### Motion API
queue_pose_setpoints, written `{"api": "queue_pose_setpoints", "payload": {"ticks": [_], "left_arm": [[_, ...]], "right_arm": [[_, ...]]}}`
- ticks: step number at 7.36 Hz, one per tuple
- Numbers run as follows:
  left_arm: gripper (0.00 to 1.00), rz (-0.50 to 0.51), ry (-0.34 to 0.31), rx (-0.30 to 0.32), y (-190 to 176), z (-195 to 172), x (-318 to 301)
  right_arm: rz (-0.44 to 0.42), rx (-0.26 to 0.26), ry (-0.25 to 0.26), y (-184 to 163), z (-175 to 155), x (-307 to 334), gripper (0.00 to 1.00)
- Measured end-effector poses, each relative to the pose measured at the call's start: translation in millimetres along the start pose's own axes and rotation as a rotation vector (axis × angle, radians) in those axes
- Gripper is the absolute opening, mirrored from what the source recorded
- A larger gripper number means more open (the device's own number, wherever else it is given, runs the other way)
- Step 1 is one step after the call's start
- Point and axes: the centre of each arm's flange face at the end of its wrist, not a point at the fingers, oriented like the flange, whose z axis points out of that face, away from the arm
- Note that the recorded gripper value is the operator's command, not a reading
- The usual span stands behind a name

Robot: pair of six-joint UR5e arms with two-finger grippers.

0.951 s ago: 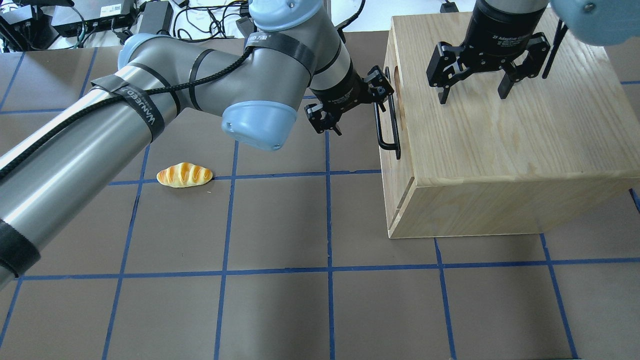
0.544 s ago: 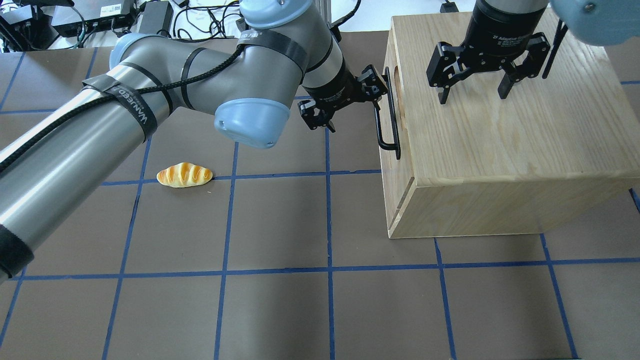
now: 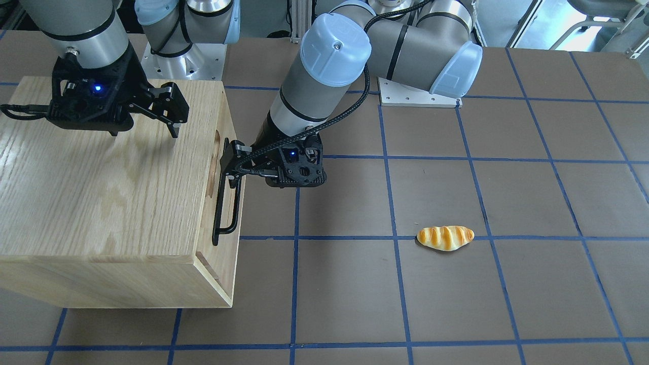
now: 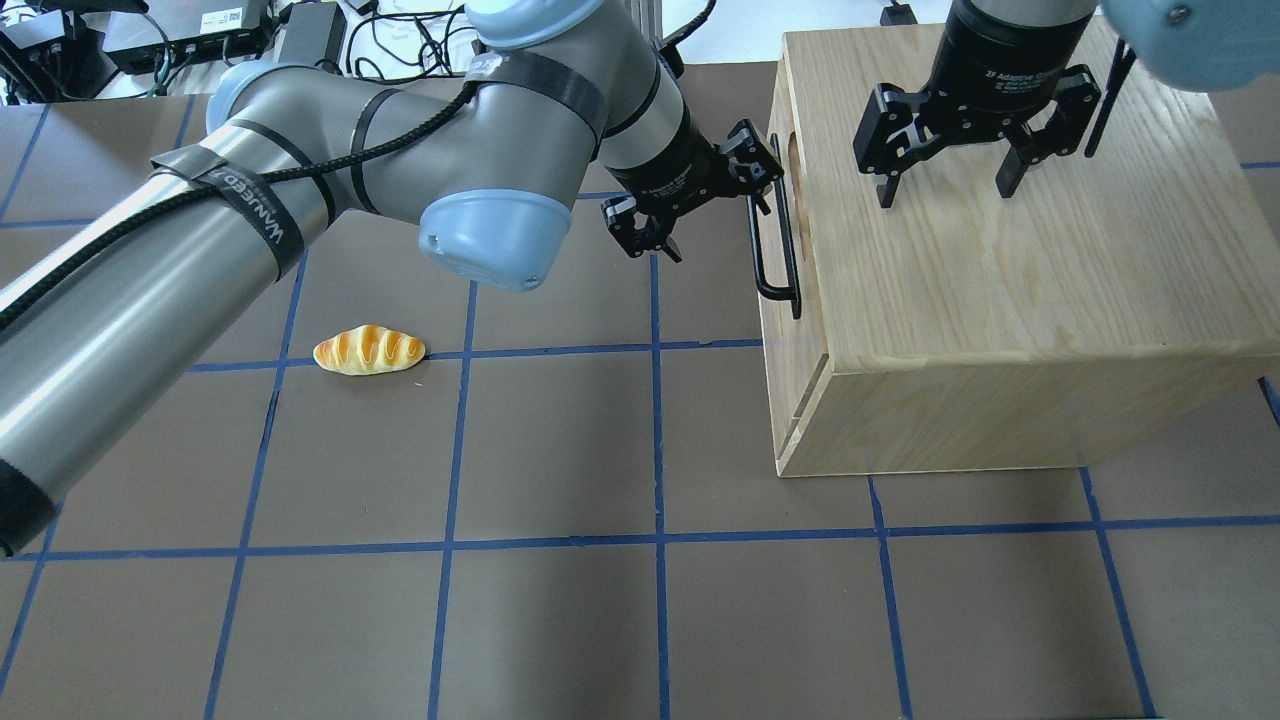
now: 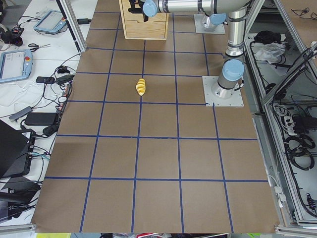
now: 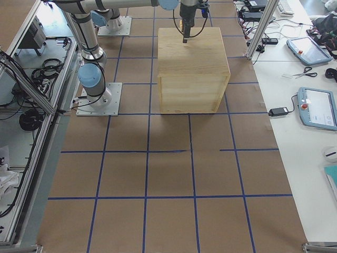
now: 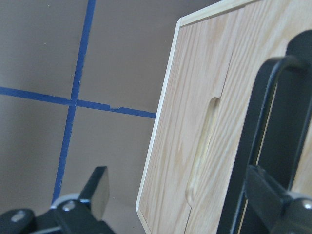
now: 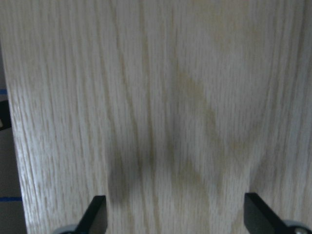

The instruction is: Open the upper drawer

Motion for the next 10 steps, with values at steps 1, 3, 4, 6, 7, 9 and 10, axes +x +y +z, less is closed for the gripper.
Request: {"api": "queue_pose_setpoints", "payload": {"ticks": [1,3,4,6,7,9,10], "left_arm": [[1.00,-0.011,0.003,-0.008,-1,4,-1],[1.00,-0.014,-0.003,-0.019,-3,14,-4],[1.00,-0.012,-0.006,-0.021,-4,17,-5],[1.00,0.031,-0.008,-0.022,-3,18,-6],[1.00,0.065,-0.009,-0.021,-2,16,-6],[1.00,0.157,-0.029,-0.005,-3,14,-8],[1.00,0.193,-0.039,-0.002,-3,14,-9]], "right_arm": [[0.000,0.000,0.000,0,0,0,1.00],[-0.001,-0.001,0.000,0,0,0,1.00],[-0.001,-0.001,0.000,0,0,0,1.00],[0.000,0.000,0.000,0,0,0,1.00],[0.000,0.000,0.000,0,0,0,1.00],[-0.001,0.000,0.000,0,0,0,1.00],[-0.001,0.000,0.000,0,0,0,1.00]]}}
